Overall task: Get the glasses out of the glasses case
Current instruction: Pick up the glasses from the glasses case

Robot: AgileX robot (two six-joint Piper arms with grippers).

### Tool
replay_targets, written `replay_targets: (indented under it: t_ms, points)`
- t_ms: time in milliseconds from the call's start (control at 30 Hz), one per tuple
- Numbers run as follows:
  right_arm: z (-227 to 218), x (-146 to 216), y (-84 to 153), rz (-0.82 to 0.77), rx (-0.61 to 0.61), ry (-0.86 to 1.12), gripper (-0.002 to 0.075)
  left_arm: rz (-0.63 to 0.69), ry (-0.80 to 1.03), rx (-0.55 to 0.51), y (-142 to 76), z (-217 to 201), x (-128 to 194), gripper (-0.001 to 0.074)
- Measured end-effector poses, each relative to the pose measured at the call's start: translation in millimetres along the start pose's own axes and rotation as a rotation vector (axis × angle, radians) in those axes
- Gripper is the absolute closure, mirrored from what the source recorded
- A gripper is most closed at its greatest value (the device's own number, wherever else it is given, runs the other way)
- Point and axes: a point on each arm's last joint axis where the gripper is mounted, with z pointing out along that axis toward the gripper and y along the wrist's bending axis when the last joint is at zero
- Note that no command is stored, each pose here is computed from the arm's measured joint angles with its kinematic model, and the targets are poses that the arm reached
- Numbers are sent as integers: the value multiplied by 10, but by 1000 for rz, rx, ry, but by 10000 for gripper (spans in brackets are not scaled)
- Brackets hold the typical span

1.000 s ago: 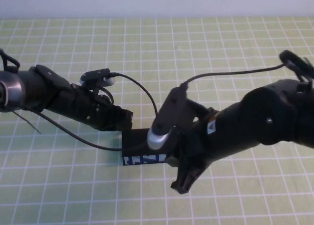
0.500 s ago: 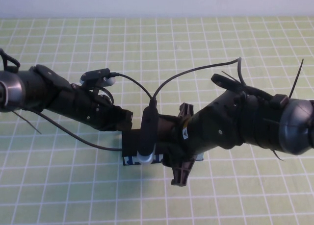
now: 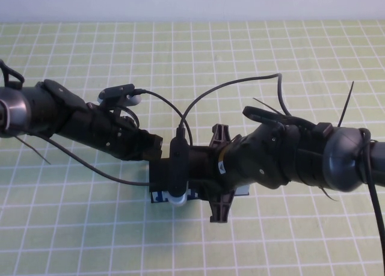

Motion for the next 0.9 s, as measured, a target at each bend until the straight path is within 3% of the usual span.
replay_targets:
  t_ms: [233, 467, 900]
  points:
    - [30, -5, -12, -23, 16, -7, 487, 1, -5, -4, 3, -2, -8, 739]
    - [-23, -23, -32, -27, 28, -14, 675, 3, -19, -16, 10, -7, -30, 739]
    - [-352, -111, -142, -3, 97, -81, 730, 15, -4, -4, -11, -23, -23, 739]
